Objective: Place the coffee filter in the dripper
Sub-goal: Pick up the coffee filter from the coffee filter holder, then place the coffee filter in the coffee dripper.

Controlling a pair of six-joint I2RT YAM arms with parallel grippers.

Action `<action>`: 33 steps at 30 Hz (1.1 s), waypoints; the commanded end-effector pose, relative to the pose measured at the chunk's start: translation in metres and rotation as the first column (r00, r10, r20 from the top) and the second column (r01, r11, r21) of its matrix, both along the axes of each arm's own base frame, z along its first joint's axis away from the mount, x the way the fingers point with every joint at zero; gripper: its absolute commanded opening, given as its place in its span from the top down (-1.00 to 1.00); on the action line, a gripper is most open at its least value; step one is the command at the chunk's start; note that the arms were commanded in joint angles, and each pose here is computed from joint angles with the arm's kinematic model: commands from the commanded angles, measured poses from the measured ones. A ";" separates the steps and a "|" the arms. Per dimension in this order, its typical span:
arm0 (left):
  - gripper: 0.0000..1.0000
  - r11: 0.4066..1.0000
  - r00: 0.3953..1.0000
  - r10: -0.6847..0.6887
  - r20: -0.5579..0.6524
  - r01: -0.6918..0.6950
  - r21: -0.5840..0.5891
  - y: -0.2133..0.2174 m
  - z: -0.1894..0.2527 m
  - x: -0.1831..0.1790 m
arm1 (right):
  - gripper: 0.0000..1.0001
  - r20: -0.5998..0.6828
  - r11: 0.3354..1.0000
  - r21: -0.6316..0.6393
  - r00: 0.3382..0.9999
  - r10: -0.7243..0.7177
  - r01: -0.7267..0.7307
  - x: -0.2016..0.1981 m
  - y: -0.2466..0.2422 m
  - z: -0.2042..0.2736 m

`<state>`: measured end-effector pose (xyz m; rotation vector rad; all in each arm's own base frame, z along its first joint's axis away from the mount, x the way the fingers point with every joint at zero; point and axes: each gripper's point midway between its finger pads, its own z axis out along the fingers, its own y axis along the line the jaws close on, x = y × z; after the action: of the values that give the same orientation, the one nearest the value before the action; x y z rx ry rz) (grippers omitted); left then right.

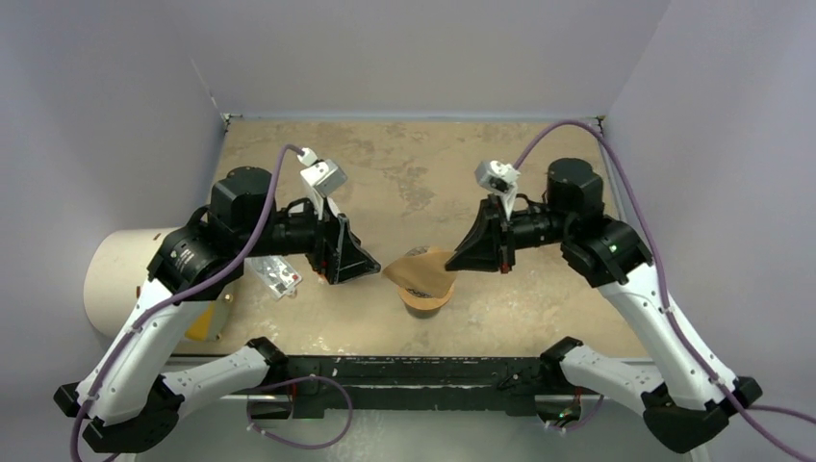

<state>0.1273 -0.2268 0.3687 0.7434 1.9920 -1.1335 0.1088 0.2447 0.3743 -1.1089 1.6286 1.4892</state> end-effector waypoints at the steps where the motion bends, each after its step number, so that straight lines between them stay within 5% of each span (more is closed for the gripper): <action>1: -0.51 1.000 0.999 -0.023 0.035 0.022 0.014 0.007 0.008 -0.007 | 1.00 0.022 0.992 -0.077 0.995 0.101 -0.099 -0.020 0.013 -0.012; 16: -0.41 0.953 0.950 -0.297 -0.094 0.289 -0.086 -0.017 -0.010 -0.042 | 1.00 0.038 0.949 -0.186 0.963 0.268 -0.256 -0.042 0.058 -0.039; 33: -0.35 0.955 0.944 -0.295 -0.145 0.287 -0.073 -0.026 -0.031 -0.032 | 1.00 0.055 0.933 -0.185 0.945 0.323 -0.308 -0.054 0.070 -0.037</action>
<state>0.0938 -0.2481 0.3345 0.9496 2.0637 -1.4215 0.0552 0.3113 0.3206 -1.5588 1.6884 1.5037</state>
